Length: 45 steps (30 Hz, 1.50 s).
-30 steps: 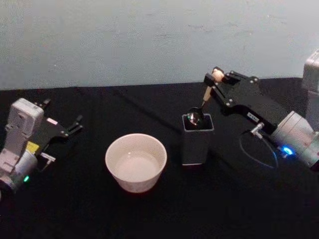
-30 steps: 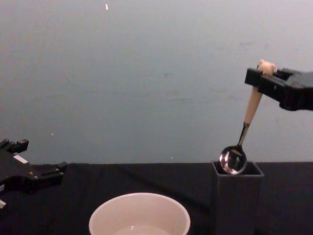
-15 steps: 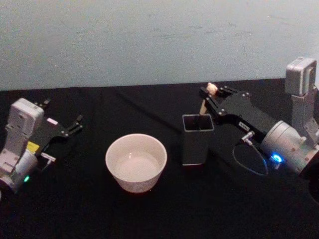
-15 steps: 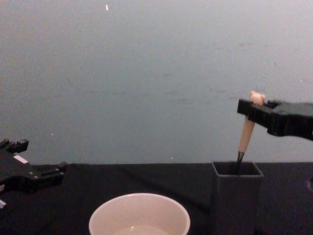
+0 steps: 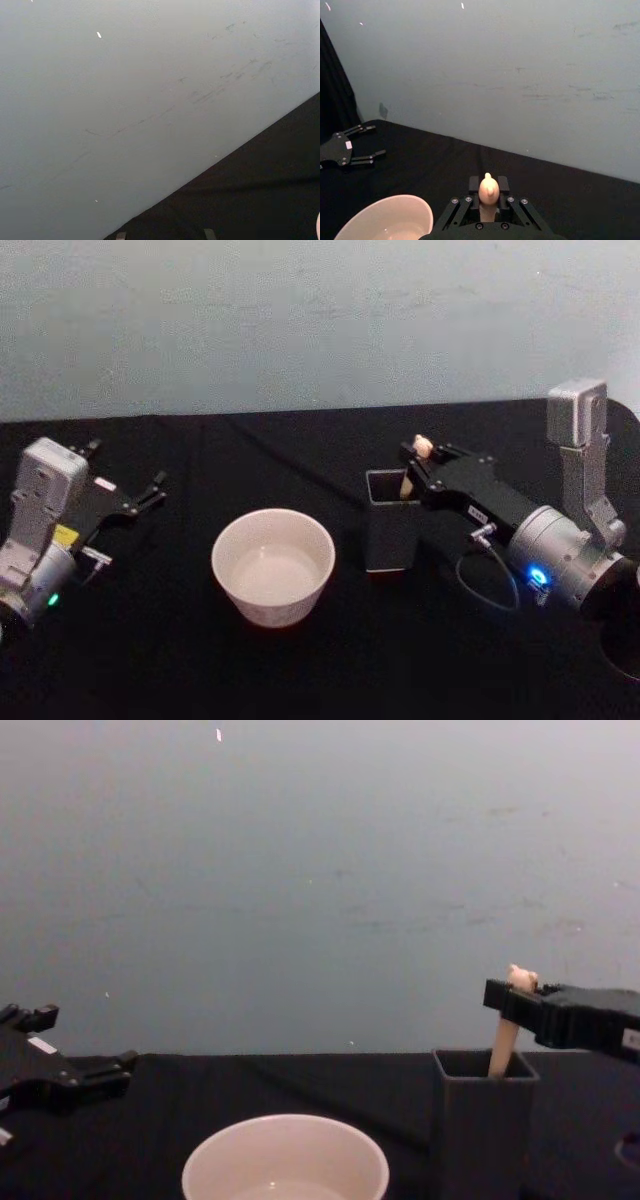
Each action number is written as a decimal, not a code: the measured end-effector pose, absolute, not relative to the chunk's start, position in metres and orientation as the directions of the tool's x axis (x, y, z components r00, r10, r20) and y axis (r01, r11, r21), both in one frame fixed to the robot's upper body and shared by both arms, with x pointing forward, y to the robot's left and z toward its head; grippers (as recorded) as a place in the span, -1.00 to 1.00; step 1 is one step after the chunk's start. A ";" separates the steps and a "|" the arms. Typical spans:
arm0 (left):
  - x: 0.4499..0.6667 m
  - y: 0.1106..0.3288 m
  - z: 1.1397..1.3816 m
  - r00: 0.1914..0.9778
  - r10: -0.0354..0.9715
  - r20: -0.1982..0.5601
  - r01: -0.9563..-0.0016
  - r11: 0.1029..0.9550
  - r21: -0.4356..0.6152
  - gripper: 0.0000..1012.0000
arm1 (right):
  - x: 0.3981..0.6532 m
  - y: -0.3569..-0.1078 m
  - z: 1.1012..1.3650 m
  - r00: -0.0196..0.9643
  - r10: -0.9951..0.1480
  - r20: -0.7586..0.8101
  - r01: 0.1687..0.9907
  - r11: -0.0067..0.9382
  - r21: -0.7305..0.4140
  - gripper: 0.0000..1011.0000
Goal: Pick up the stirring spoon with one hand, stir inside the cup, then place it back in its original position.
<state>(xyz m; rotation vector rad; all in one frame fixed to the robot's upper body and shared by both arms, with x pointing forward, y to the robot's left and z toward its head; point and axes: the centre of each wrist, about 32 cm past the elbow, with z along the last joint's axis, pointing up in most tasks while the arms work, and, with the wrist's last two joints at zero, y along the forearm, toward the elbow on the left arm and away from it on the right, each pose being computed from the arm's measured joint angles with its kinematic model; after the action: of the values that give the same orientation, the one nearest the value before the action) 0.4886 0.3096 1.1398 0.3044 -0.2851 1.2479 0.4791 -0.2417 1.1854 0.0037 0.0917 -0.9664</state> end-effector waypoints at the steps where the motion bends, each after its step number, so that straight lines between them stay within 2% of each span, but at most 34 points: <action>1: 0.489 0.310 1.140 0.292 0.880 0.374 -0.955 0.287 0.070 0.98 | 0.479 -0.242 1.185 0.565 -0.821 -0.080 0.822 0.569 -0.038 -0.58; 41: 0.489 0.310 1.140 0.292 0.880 0.374 -0.955 0.287 0.070 0.98 | 0.481 -0.238 1.177 0.557 -0.827 -0.074 0.823 0.562 -0.081 -0.58; 42: 0.489 0.310 1.140 0.292 0.880 0.374 -0.955 0.287 0.070 0.98 | 0.481 -0.238 1.177 0.557 -0.827 -0.074 0.823 0.562 -0.081 -0.57; 45: 0.489 0.310 1.140 0.292 0.880 0.374 -0.955 0.287 0.070 0.98 | 0.481 -0.238 1.178 0.557 -0.827 -0.075 0.823 0.562 -0.080 -0.39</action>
<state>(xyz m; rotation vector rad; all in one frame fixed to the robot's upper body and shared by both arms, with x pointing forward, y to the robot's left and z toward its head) 0.4886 0.3097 1.1398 0.3044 -0.2851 1.2479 0.4809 -0.2380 1.1775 -0.0374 0.1079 -0.9740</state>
